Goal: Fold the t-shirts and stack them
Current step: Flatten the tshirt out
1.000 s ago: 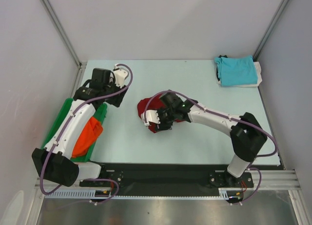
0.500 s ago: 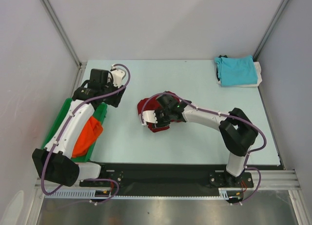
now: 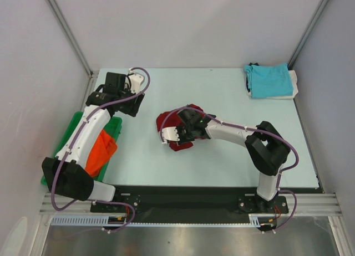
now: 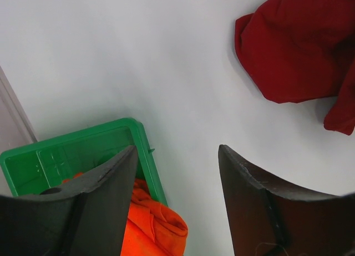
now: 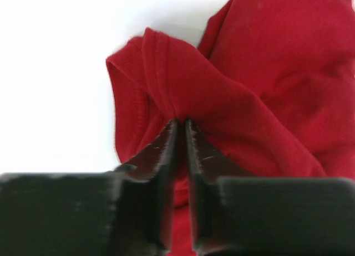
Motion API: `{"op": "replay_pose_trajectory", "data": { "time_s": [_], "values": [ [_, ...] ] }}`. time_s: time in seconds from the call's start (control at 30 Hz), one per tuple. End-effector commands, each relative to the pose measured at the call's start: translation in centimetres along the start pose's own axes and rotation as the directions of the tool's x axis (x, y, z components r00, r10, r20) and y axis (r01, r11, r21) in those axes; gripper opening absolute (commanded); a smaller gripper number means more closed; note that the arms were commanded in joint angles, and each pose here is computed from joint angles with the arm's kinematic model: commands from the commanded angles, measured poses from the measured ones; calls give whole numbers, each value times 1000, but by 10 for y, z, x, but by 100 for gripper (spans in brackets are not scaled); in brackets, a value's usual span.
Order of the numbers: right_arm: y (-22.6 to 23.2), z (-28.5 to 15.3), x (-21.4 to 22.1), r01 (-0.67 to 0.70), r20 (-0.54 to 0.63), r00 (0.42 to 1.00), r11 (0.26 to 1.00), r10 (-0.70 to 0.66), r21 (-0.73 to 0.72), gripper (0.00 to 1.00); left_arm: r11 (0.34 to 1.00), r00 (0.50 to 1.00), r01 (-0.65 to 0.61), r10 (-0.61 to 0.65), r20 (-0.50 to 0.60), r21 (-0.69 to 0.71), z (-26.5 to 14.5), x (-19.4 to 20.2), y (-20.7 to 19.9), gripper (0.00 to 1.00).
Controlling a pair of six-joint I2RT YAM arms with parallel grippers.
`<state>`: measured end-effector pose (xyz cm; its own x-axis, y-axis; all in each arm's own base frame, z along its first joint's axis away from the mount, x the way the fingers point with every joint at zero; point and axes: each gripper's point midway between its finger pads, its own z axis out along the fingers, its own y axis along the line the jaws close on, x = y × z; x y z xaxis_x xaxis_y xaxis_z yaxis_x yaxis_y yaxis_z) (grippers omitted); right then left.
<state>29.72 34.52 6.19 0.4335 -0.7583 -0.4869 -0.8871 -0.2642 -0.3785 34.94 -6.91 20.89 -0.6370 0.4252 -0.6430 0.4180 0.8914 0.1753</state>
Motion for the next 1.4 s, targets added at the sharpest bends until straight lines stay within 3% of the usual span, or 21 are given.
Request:
{"op": "replay_pose_trajectory", "data": {
  "time_s": [0.0, 0.07, 0.2, 0.4, 0.63, 0.9, 1.07, 1.2, 1.37],
  "values": [
    [-6, -3, 6, -3, -23, 1000, 1000, 3, 7, 6, 1000, 998, 23, -23, 55, -7, -6, -22, 6, 66],
    [-14, -9, 2, -11, -12, 1000, 1000, 11, 29, 0, 1000, 998, 23, -23, 53, -5, -4, -24, 6, 66],
    [-39, -27, -5, -20, 4, 1000, 996, 20, 93, 0, 1000, 998, 21, -21, 56, -1, -2, -27, 6, 66],
    [-118, -99, -35, -45, 90, 996, 945, 16, 324, 0, 1000, 998, 4, -3, 64, -20, -1, -31, 11, 65],
    [-223, -250, -87, -36, 174, 979, 756, -104, 653, 0, 1000, 995, -6, 5, 103, 2, -6, -48, 9, 63],
    [-285, -381, -103, -50, 157, 975, 529, -160, 847, 0, 997, 986, -59, 49, 162, 58, -9, -80, -11, 63],
    [-287, -376, -51, -91, 130, 991, 527, -37, 845, 0, 980, 984, -124, 101, 148, 157, 5, -80, -47, 64],
    [-262, -349, -11, -135, 114, 991, 573, 73, 808, 0, 953, 981, -171, 141, 135, 252, 28, -69, -89, 64],
    [-224, -303, 28, -181, 80, 980, 646, 182, 742, 0, 913, 992, -122, 118, 34, 388, 69, -47, -123, 55]
  ]
}}
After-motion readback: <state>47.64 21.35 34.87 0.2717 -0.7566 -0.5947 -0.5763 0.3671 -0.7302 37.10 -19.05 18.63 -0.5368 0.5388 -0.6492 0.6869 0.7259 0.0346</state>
